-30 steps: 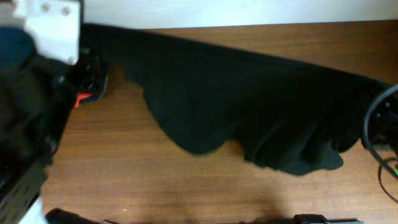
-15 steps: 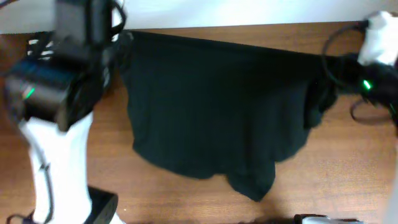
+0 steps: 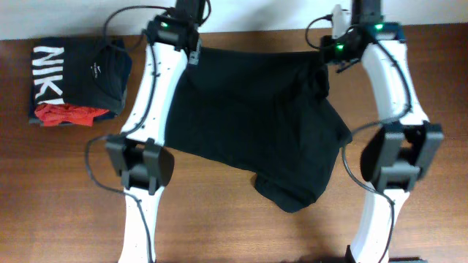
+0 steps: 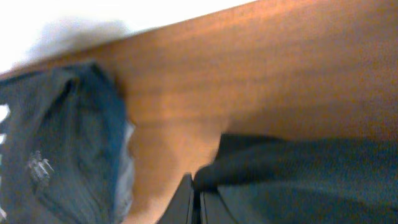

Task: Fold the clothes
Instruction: 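Lift the t-shirt with both grippers and stretch it apart, then lower the t-shirt flat onto the table with both grippers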

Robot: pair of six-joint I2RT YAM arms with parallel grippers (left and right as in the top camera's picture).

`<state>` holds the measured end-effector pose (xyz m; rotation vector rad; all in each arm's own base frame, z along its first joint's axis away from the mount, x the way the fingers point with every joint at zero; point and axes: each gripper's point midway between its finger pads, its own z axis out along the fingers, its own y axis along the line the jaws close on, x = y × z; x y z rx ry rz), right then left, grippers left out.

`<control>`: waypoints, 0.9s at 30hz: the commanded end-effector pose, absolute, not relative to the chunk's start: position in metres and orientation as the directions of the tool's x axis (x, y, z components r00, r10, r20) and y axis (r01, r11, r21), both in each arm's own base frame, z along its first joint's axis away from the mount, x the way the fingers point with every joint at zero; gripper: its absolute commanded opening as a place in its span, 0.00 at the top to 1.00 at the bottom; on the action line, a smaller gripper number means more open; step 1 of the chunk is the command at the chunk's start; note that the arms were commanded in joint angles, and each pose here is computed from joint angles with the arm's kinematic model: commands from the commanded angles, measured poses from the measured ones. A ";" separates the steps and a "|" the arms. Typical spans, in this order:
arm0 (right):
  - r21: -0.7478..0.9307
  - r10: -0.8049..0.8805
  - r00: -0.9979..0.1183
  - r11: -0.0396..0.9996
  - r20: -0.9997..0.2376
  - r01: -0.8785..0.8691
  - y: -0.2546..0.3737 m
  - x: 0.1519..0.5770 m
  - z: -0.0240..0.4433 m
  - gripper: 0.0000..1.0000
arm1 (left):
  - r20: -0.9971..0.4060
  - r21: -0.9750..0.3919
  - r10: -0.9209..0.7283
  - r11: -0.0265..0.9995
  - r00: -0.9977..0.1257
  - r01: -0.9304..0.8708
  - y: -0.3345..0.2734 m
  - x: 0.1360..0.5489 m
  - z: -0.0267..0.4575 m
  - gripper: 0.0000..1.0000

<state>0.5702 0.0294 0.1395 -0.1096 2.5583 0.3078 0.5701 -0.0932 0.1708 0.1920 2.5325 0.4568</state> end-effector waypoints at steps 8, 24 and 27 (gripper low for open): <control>0.219 0.091 -0.666 0.970 -0.741 -0.110 0.039 0.639 0.162 0.64 | -0.629 0.336 0.162 0.939 -0.760 -0.078 -0.077 0.628 0.140 0.55; 0.209 0.050 -0.904 0.977 -0.425 -0.044 0.012 0.533 0.159 0.20 | -0.420 0.281 0.154 0.959 -0.894 0.033 -0.059 0.563 0.158 0.01; 0.229 0.090 -0.926 0.973 -0.367 0.003 0.012 0.528 0.127 0.31 | -0.421 0.281 0.152 0.959 -0.894 0.030 -0.057 0.563 0.158 0.01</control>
